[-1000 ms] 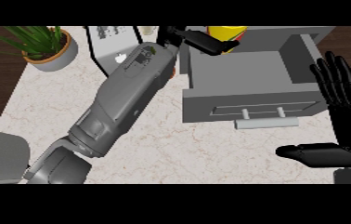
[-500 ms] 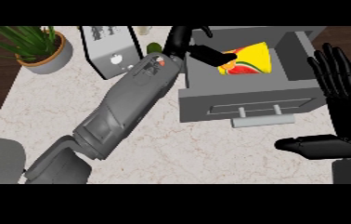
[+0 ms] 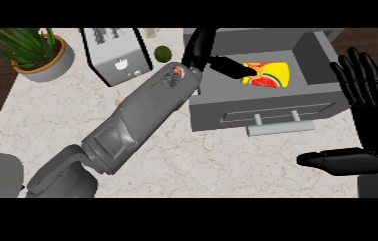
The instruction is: Pick up the cup, place it into the drawer and close the drawer
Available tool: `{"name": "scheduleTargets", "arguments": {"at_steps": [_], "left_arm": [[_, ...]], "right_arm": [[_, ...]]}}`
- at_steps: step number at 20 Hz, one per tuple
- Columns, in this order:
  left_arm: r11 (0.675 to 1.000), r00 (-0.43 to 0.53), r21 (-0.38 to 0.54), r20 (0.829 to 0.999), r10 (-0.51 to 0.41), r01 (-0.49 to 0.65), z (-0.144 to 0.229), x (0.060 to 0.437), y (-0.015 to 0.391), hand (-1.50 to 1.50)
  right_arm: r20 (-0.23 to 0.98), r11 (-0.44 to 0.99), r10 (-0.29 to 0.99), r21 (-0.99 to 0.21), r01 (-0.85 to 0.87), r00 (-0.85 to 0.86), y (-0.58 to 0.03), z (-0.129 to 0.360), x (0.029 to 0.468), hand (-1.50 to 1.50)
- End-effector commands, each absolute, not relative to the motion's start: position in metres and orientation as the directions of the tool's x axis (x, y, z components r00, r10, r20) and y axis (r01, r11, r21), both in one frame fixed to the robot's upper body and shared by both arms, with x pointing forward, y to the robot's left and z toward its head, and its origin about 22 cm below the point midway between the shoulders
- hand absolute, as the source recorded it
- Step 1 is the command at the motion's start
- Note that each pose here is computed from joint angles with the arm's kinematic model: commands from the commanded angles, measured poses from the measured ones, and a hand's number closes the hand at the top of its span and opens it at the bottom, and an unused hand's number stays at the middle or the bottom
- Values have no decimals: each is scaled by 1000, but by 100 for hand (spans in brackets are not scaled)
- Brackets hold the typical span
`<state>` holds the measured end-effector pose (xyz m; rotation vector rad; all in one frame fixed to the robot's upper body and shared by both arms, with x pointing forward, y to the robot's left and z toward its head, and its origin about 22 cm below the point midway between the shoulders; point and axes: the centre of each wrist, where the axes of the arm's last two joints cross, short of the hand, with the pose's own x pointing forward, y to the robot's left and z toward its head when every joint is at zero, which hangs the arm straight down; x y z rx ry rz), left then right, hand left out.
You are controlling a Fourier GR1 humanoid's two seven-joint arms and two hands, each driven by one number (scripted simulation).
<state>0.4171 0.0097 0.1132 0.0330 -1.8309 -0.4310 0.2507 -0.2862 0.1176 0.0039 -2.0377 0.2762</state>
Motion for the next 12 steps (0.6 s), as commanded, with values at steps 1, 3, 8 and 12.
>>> {"name": "scheduleTargets", "arguments": {"at_steps": [1,3,8,12], "left_arm": [[942,-354,288,910,-214,172,113,414,6,-150],[954,-374,244,912,-166,173,122,408,-3,-150],[967,-397,147,916,-53,210,144,415,-4,-150],[972,-397,108,917,-17,208,147,410,-7,-150]], "right_arm": [[880,971,44,-149,-187,-473,-293,119,253,-150],[884,967,-53,-70,-245,-464,-276,119,248,-150],[891,942,-24,-132,-309,-454,-290,134,239,150],[863,899,153,-323,-295,-481,-301,139,226,150]]}}
